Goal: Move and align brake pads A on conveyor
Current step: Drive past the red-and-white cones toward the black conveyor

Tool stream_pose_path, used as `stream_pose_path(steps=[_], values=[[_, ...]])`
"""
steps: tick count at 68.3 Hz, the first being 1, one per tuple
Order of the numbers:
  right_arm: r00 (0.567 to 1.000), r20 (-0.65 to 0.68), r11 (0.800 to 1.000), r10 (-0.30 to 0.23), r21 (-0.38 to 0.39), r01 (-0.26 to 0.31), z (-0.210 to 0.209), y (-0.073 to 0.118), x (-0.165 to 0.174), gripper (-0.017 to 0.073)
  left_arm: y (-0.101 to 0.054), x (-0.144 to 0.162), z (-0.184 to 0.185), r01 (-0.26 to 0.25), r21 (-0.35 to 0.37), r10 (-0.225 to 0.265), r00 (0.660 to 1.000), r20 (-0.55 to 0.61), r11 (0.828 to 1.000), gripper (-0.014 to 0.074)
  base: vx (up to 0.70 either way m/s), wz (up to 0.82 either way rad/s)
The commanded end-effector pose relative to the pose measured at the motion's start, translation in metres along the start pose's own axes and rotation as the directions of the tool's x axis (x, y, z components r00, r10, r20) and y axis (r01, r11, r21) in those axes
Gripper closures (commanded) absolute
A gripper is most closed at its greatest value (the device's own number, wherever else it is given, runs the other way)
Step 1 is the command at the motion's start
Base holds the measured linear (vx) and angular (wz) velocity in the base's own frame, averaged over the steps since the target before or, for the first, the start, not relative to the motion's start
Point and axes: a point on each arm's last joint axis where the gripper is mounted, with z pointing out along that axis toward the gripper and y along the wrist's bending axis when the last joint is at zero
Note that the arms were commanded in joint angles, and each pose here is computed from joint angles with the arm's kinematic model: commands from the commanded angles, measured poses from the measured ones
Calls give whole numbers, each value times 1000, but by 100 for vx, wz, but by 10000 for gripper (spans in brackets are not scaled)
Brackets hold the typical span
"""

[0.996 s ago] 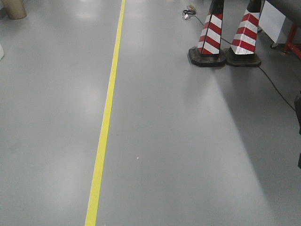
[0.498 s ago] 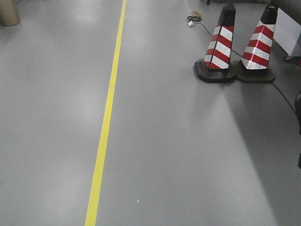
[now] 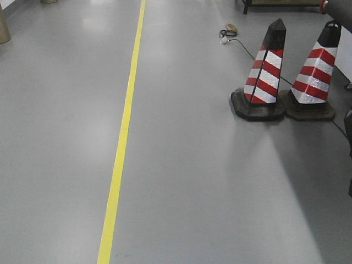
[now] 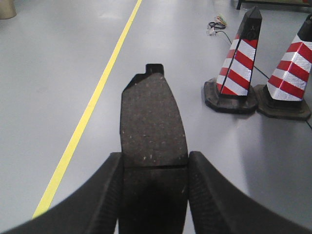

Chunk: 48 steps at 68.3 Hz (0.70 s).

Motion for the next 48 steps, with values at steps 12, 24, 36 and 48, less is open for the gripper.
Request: stream_pose_path(steps=[12, 24, 36, 48], values=[[992, 125, 1000, -8, 13, 7, -5, -1, -18, 482, -7, -13, -4, -16, 56, 11, 996, 86, 998, 413, 61, -4], [992, 126, 1000, -8, 13, 7, -5, -1, -18, 482, -7, -13, -4, -16, 56, 11, 996, 86, 998, 413, 57, -4], [992, 125, 1000, -8, 13, 7, -5, -1, -18, 482, -7, -13, -4, -16, 56, 11, 996, 86, 998, 413, 55, 0], [992, 125, 1000, -8, 13, 7, -5, -1, -18, 482, -7, -13, -4, -16, 56, 11, 996, 86, 998, 413, 54, -1]])
